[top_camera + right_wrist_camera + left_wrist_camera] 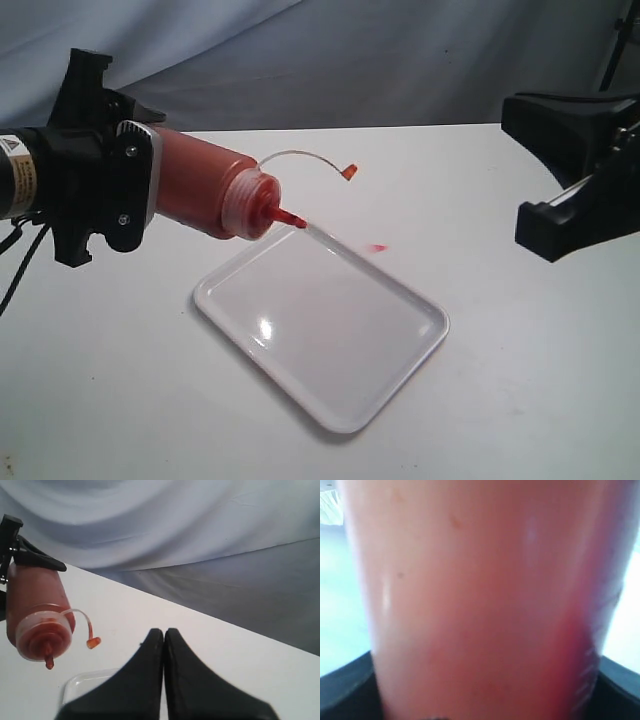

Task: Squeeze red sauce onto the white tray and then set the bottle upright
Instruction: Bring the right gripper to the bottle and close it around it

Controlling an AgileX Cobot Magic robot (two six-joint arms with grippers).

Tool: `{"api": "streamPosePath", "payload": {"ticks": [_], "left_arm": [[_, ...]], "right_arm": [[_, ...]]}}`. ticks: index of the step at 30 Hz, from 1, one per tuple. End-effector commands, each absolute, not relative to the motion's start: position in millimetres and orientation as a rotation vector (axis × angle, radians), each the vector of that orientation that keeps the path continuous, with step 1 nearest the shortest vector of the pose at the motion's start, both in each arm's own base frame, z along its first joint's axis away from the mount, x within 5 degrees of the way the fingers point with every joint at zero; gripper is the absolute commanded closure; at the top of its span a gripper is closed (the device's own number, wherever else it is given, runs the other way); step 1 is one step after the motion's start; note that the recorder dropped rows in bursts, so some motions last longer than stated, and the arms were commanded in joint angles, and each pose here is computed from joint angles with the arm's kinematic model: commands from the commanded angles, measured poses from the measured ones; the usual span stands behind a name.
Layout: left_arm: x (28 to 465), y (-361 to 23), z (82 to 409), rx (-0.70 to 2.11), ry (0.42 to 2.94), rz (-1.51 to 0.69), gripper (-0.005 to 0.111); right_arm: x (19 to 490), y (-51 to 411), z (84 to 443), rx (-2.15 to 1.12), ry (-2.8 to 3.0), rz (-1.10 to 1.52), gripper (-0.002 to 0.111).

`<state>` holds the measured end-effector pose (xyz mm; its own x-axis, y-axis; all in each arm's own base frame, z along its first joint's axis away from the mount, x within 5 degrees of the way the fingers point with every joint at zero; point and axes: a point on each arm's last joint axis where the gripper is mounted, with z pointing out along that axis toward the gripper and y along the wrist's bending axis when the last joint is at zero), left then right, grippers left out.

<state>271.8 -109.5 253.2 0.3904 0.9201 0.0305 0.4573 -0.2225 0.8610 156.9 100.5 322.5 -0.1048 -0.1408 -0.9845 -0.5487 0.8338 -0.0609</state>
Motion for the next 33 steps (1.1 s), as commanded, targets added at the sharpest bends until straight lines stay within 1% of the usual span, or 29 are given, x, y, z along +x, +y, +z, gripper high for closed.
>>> {"api": "streamPosePath", "payload": {"ticks": [1,7,11,15,17,19,22,25,27,29,30,33], "left_arm": [[275.4,-110.5,253.5,1.823,1.217,0.729,0.107],[282.3,-112.3,245.4,1.85,1.231,0.732,0.107],[282.2,-113.1,244.9,1.856,1.222,0.725,0.107],[282.0,-113.6,244.9,1.854,1.222,0.717,0.107],[281.5,-114.7,244.8,1.848,1.223,0.697,0.107],[281.5,-114.7,244.8,1.848,1.223,0.697,0.107],[281.1,-115.2,245.4,1.842,1.224,0.687,0.107],[277.4,-123.7,245.4,1.838,1.219,0.662,0.107],[272.3,-134.6,245.4,1.857,1.18,0.64,0.107],[266.9,-145.0,245.4,1.876,1.145,0.629,0.107],[264.9,-148.6,245.5,1.882,1.138,0.64,0.107],[261.5,-153.6,245.7,1.88,1.16,0.694,0.107]], "right_arm": [[156.9,101.5,325.9,-0.604,1.617,0.329,0.108],[156.9,101.5,325.9,-0.591,1.622,0.34,0.108],[158.4,102.6,323.5,-0.663,1.608,0.278,0.108],[171.7,107.9,301.7,-0.901,1.649,0.069,0.108],[179.5,113.9,292.1,-0.936,1.671,0.066,0.105],[186.6,122.7,286.8,-0.95,1.643,0.105,0.099],[194.5,132.3,279.1,-0.965,1.619,0.147,0.082],[199.0,136.7,272.2,-0.991,1.623,0.152,0.057],[200.0,138.8,270.7,-1.015,1.604,0.15,0.043],[199.7,139.6,271.5,-1.013,1.595,0.157,0.035],[198.9,140.3,271.9,-1.015,1.591,0.16,0.034],[194.9,145.3,271.2,-1.04,1.586,0.174,0.033]]}}
